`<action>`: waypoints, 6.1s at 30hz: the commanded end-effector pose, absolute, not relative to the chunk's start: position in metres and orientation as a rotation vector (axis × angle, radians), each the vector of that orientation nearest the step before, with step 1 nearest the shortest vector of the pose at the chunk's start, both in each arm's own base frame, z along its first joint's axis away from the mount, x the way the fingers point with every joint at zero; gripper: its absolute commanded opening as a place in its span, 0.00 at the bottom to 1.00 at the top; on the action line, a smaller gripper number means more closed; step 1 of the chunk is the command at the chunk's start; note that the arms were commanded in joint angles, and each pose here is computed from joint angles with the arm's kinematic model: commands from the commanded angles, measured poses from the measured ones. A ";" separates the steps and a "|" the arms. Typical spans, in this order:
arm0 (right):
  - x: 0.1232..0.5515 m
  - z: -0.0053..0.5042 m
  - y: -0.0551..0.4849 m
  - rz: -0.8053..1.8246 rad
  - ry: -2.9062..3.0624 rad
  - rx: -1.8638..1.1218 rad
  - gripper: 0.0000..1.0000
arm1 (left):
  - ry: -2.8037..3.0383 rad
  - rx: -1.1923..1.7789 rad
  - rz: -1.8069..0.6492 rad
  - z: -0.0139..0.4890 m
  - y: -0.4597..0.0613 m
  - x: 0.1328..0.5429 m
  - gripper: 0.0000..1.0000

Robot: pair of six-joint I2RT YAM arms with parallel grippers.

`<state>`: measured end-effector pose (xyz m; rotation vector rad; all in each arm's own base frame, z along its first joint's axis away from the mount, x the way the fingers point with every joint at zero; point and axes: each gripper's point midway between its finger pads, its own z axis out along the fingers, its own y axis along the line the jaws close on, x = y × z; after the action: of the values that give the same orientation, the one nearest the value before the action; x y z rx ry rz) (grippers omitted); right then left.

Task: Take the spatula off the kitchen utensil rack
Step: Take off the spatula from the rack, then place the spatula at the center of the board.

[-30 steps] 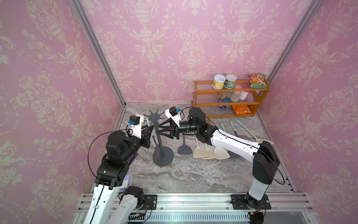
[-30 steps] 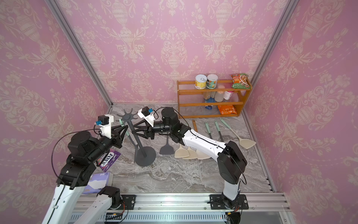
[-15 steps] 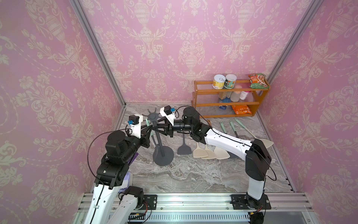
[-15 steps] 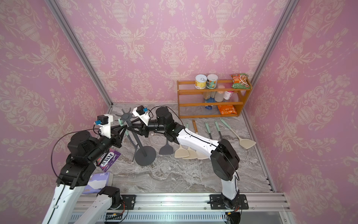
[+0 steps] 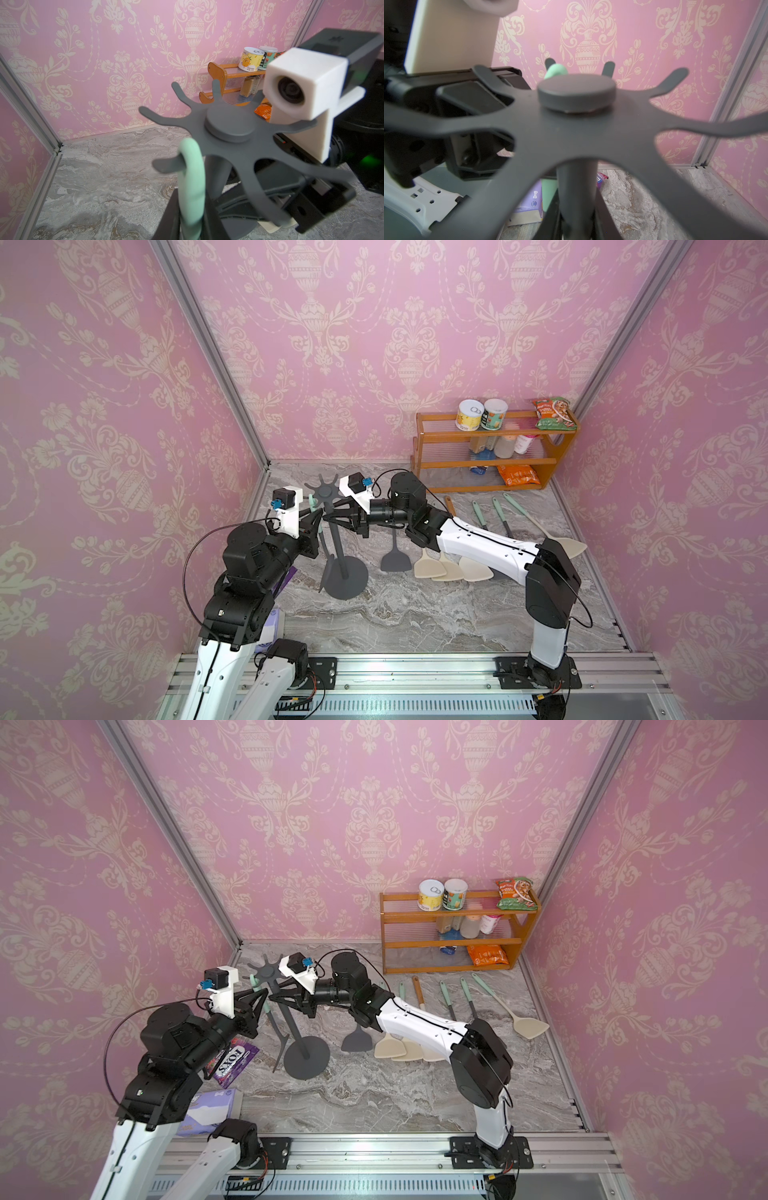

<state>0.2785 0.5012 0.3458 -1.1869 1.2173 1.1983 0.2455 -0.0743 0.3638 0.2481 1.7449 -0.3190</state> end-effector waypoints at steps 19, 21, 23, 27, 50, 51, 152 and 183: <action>0.287 0.314 0.489 1.156 1.379 -1.220 0.00 | 1.529 0.176 0.035 0.422 -0.023 0.210 0.07; 0.287 0.313 0.488 1.155 1.384 -1.222 0.00 | 1.541 0.176 0.066 0.420 -0.019 0.211 0.05; 0.288 0.313 0.488 1.159 1.388 -1.221 0.00 | 1.522 0.154 0.081 0.421 -0.015 0.209 0.00; 0.287 0.314 0.487 1.189 1.381 -1.229 0.00 | 1.455 0.098 0.119 0.428 -0.004 0.201 0.00; 0.268 0.318 0.478 1.239 1.327 -1.270 0.00 | 1.640 -0.366 0.320 0.422 0.054 0.268 0.00; 0.266 0.318 0.478 1.242 1.325 -1.274 0.00 | 1.667 -0.354 0.310 0.416 0.052 0.279 0.00; 0.273 0.300 0.481 1.190 1.447 -1.329 0.00 | 2.670 -0.204 -0.015 0.020 -0.111 0.588 0.41; 0.274 0.301 0.480 1.195 1.450 -1.304 0.00 | 2.761 0.020 -0.312 0.015 -0.144 0.547 0.23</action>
<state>0.2781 0.4835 0.3450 -1.2727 1.2740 1.1597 0.5670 -0.1382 0.0278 -0.0230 2.6905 -0.2675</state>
